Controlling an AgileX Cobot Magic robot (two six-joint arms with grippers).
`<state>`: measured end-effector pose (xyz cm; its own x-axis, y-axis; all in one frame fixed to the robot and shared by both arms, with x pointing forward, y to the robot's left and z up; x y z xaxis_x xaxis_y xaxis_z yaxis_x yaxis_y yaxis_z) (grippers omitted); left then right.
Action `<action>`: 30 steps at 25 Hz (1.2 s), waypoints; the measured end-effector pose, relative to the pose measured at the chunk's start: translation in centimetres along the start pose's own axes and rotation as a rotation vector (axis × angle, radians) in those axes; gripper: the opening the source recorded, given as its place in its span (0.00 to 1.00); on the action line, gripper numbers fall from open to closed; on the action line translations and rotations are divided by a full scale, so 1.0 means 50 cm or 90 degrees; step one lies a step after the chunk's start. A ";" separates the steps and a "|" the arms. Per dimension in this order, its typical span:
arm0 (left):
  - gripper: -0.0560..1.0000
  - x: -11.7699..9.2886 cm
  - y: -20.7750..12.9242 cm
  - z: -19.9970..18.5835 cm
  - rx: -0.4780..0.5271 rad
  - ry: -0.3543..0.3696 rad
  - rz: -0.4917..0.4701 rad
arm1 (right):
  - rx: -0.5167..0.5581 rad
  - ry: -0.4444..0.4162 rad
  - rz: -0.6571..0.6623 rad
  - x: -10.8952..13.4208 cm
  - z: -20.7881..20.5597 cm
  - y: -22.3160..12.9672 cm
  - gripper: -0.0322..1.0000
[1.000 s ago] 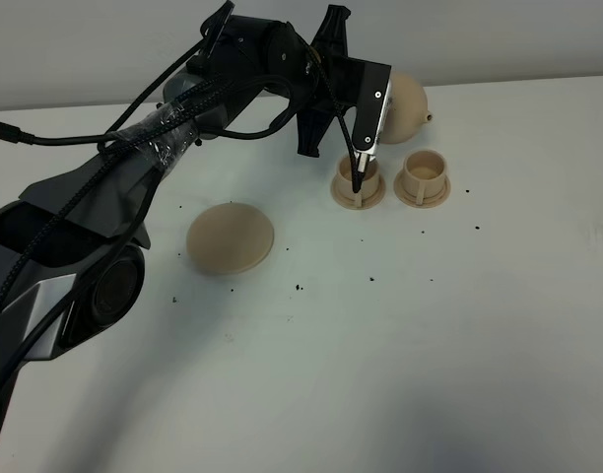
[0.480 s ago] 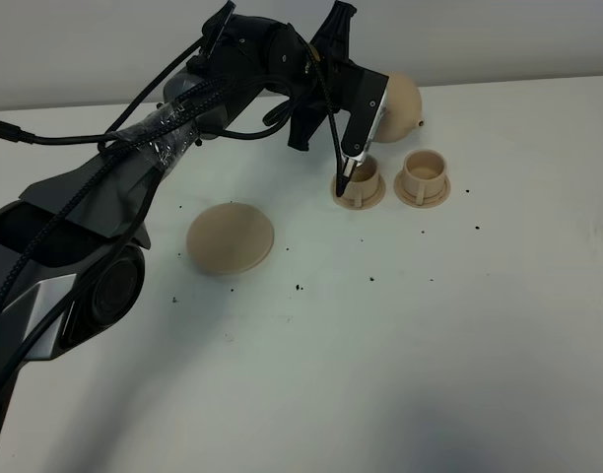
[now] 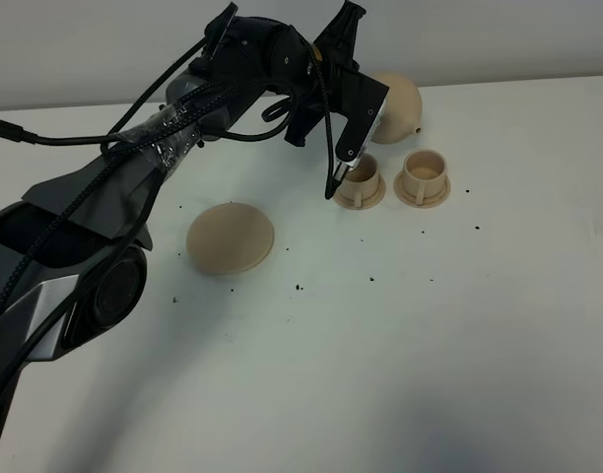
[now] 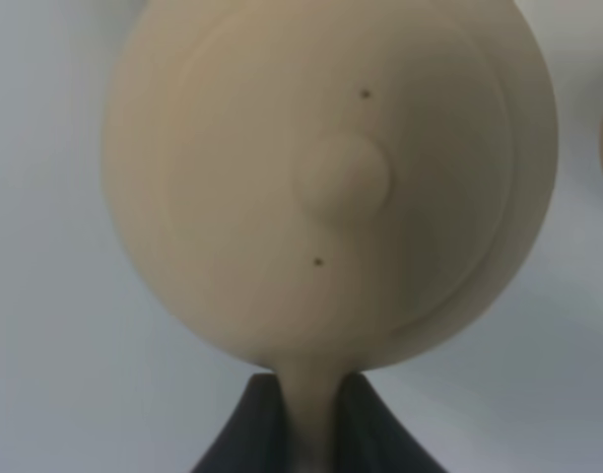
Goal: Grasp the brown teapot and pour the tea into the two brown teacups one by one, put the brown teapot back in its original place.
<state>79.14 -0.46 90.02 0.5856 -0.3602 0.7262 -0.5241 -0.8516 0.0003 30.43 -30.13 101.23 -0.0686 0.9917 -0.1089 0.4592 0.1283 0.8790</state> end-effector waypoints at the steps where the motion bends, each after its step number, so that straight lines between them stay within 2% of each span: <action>1: 0.20 -0.001 0.001 0.002 0.000 0.001 0.010 | 0.000 0.000 0.000 0.000 0.000 0.000 0.44; 17: 0.20 0.012 0.007 0.010 0.003 0.033 0.145 | 0.000 0.000 0.001 0.000 0.000 0.000 0.44; 24: 0.20 0.030 0.008 0.008 0.010 0.066 0.166 | 0.000 0.000 0.001 0.000 0.000 0.000 0.44; 30: 0.20 0.030 0.009 0.008 0.011 0.067 0.170 | 0.000 0.000 0.000 0.000 0.000 0.000 0.44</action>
<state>80.05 -1.54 90.84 0.3602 -0.5315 0.7666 -0.6402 -0.7386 -0.2112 30.43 -30.13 101.23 -0.0689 0.9916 -0.1093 0.4592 0.1288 0.8790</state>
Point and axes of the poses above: a point on each arm's last joint axis where the gripper is mounted, z pointing out along that axis toward the gripper, x along the wrist's bending axis when the last joint is at zero, y = z × x, the point moved 8 cm from there along z, pointing out along that axis toward the gripper, and after that the axes turned 9 degrees about -z, right-handed, at the moved point
